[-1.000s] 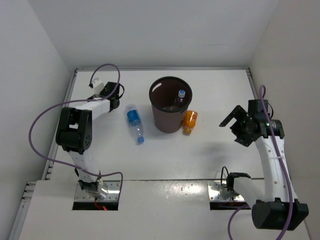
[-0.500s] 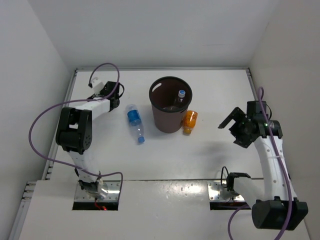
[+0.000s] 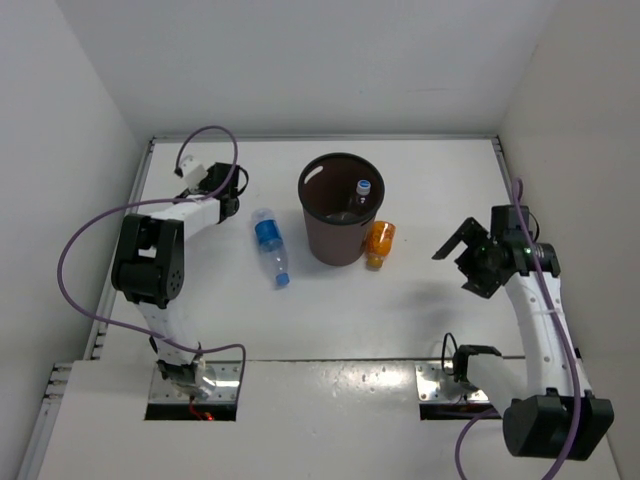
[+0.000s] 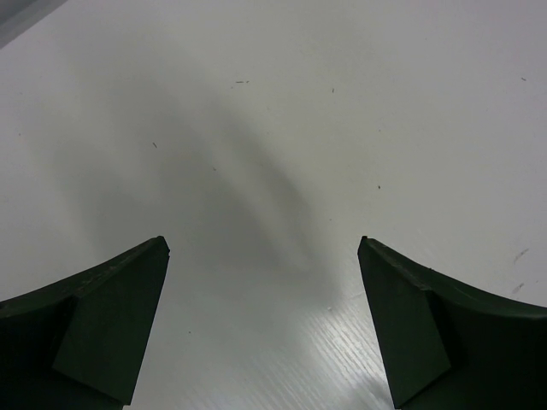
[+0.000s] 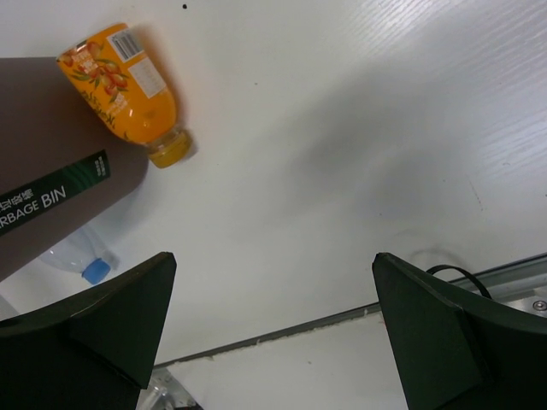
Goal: Put the plastic bottles in the bin
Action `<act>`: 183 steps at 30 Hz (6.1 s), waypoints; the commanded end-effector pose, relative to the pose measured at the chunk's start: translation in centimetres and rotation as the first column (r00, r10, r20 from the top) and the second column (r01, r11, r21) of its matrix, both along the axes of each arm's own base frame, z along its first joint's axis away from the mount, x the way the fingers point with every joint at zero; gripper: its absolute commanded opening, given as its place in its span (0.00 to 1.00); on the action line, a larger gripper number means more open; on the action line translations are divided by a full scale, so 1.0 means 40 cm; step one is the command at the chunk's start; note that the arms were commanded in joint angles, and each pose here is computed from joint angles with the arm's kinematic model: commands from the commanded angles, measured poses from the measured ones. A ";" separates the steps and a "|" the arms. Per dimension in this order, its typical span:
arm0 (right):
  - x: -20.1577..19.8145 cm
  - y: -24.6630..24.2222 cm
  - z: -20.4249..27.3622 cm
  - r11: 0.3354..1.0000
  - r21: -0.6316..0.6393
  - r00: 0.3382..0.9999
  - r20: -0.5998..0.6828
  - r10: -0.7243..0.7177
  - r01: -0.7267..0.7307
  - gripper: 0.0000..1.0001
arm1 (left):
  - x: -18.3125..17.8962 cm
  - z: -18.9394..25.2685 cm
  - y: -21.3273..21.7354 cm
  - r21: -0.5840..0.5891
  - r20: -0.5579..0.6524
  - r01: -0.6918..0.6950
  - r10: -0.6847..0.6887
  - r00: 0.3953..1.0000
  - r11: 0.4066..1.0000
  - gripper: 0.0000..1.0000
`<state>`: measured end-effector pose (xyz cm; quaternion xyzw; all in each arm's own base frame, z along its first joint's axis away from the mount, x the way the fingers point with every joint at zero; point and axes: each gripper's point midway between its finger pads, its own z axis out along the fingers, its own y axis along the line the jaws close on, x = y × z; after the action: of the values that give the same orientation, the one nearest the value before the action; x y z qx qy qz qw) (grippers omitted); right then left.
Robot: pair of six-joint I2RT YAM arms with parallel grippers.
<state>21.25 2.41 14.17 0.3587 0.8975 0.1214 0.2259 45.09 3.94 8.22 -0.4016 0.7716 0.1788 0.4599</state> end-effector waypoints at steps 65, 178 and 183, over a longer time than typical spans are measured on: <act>0.422 0.279 -0.281 0.871 0.368 0.921 -0.085 0.379 -0.325 1.00 | -0.042 0.029 -0.309 -0.260 0.089 0.344 -0.333 0.939 0.902 1.00; 0.446 0.270 0.554 0.917 -0.352 0.756 0.543 0.365 -0.190 1.00 | -0.048 0.190 -0.353 -0.129 0.188 0.425 -0.399 0.898 0.896 0.46; 0.464 0.254 0.547 0.919 -0.353 0.767 0.537 0.351 -0.174 1.00 | 0.058 0.489 -0.259 -0.088 0.462 0.330 -0.255 0.849 0.940 0.46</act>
<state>38.87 12.84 34.84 0.1236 0.8458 0.1197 0.5050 45.70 -10.40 18.51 -0.2951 0.7977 -0.0548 0.5231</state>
